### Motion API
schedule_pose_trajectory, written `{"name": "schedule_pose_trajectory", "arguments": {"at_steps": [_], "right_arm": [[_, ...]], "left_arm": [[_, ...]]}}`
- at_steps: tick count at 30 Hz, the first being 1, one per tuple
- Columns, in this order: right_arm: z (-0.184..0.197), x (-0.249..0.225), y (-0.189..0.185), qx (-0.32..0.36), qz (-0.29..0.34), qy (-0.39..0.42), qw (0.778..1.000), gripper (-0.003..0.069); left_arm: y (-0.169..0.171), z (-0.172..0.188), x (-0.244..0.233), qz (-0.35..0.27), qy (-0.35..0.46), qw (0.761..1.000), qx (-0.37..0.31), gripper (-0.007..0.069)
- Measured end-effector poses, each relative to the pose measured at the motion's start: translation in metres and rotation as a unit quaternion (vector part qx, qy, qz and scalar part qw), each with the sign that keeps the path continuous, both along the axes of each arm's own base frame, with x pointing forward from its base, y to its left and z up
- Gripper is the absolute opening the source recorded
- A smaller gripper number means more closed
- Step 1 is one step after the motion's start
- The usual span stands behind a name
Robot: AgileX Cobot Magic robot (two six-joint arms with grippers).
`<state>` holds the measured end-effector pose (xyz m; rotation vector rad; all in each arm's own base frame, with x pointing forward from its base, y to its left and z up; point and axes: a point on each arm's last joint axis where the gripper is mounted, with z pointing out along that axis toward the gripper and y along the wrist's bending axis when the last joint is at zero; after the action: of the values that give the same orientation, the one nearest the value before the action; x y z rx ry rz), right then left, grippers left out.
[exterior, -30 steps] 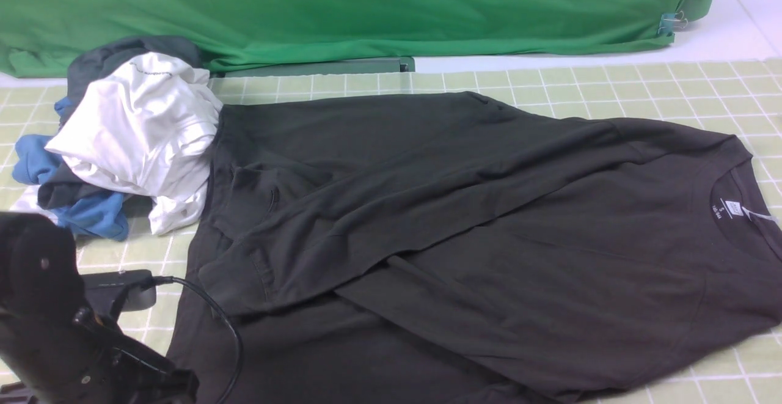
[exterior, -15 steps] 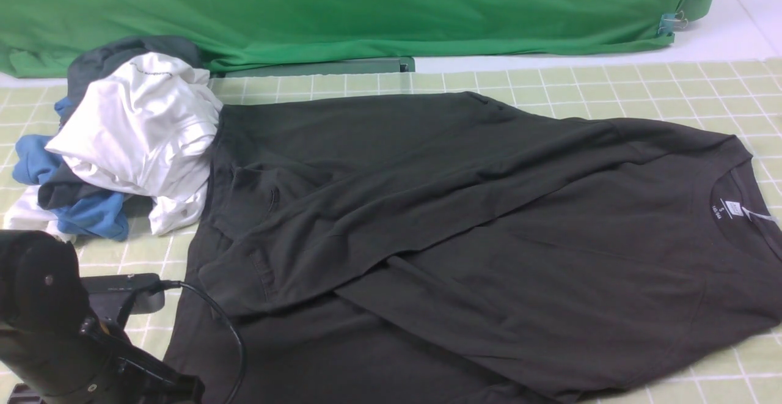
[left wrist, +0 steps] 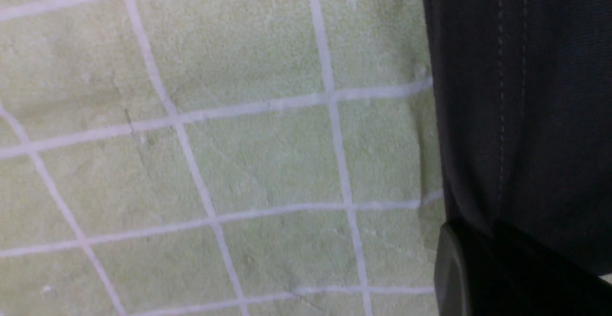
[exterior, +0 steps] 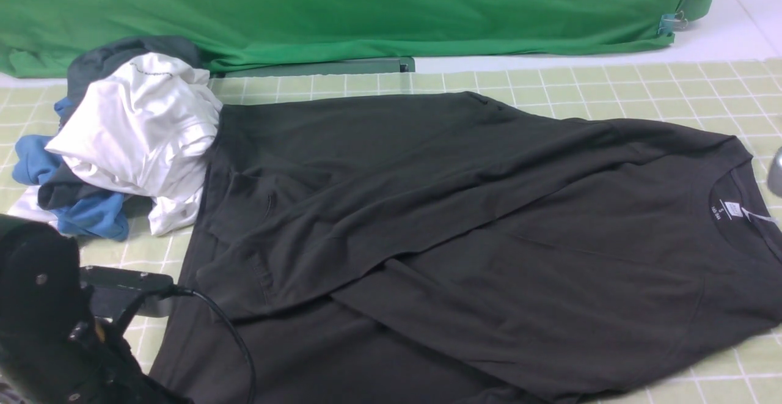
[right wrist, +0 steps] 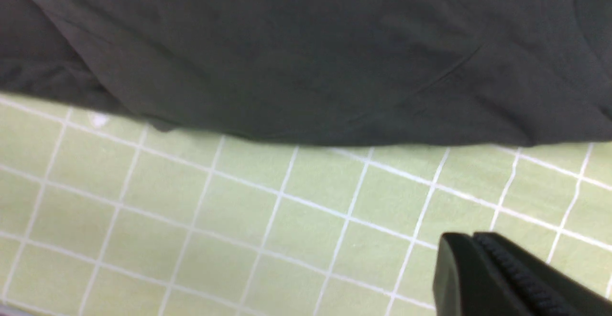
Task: Fold a long-sleeved shirt over a green coffee tablecloth.
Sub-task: 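Grasp the near edge of the shirt at its hem and shoulder corners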
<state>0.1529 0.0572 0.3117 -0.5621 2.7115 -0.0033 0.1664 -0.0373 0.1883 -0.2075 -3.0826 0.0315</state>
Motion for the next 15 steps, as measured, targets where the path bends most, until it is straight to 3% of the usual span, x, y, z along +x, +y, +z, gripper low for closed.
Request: {"name": "schedule_pose_trajectory", "arguments": {"at_steps": [9, 12, 15], "right_arm": [[-0.020, 0.017, 0.007, -0.028, 0.025, 0.046, 0.998, 0.0031], [-0.035, 0.021, 0.011, -0.032, 0.045, 0.069, 0.996, 0.0069], [-0.060, 0.017, 0.022, 0.002, 0.102, 0.119, 0.988, 0.0229]], "left_arm": [[0.004, 0.019, -0.018, 0.001, -0.003, 1.000, 0.003, 0.0004], [0.004, 0.024, -0.021, 0.002, -0.015, 1.000, 0.000, 0.0004], [0.004, 0.027, -0.024, 0.003, -0.023, 1.000, -0.005, 0.0004]]}}
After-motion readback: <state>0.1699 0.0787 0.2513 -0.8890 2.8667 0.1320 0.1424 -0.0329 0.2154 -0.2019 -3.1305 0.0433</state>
